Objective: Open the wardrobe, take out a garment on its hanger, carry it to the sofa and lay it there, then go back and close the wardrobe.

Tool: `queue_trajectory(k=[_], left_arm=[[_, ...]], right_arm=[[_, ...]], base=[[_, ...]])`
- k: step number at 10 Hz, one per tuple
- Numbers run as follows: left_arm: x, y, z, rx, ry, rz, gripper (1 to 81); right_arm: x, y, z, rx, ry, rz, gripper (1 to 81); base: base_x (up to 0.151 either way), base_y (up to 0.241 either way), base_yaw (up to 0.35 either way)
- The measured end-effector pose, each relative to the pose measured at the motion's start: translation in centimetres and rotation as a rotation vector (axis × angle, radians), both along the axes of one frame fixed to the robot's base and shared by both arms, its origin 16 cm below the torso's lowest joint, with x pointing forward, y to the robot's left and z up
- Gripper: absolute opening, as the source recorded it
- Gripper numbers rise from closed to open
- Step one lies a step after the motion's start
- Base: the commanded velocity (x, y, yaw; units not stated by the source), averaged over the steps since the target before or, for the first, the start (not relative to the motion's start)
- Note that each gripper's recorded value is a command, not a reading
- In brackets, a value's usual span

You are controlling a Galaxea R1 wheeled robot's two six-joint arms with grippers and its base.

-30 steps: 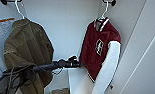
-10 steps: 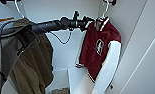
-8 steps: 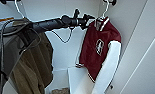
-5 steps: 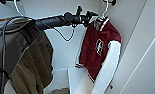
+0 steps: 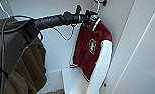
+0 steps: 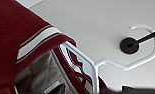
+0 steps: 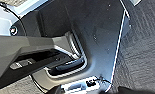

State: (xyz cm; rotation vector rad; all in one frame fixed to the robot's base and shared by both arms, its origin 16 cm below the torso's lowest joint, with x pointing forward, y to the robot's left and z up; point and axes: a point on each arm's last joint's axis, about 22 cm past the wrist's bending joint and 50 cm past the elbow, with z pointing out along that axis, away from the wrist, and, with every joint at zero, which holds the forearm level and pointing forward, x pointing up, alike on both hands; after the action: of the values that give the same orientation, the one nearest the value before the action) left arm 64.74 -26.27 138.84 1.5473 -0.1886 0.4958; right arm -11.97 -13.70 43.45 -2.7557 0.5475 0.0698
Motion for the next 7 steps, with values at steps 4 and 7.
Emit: queue_trajectory(k=[4, 7], left_arm=[[2.0, 0.6, 1.2, -0.069, 0.025, 0.07, 81.1], [2.6, -0.4, 0.2, -0.074, 0.046, 0.088, 81.1]], right_arm=[[0.1, 0.4, 0.0, 0.005, -0.002, 0.001, 81.1], [0.2, 0.7, 0.1, 0.008, -0.003, 0.0, 81.1]], base=[[0.0, 0.0, 0.0], [0.0, 0.0, 0.0]])
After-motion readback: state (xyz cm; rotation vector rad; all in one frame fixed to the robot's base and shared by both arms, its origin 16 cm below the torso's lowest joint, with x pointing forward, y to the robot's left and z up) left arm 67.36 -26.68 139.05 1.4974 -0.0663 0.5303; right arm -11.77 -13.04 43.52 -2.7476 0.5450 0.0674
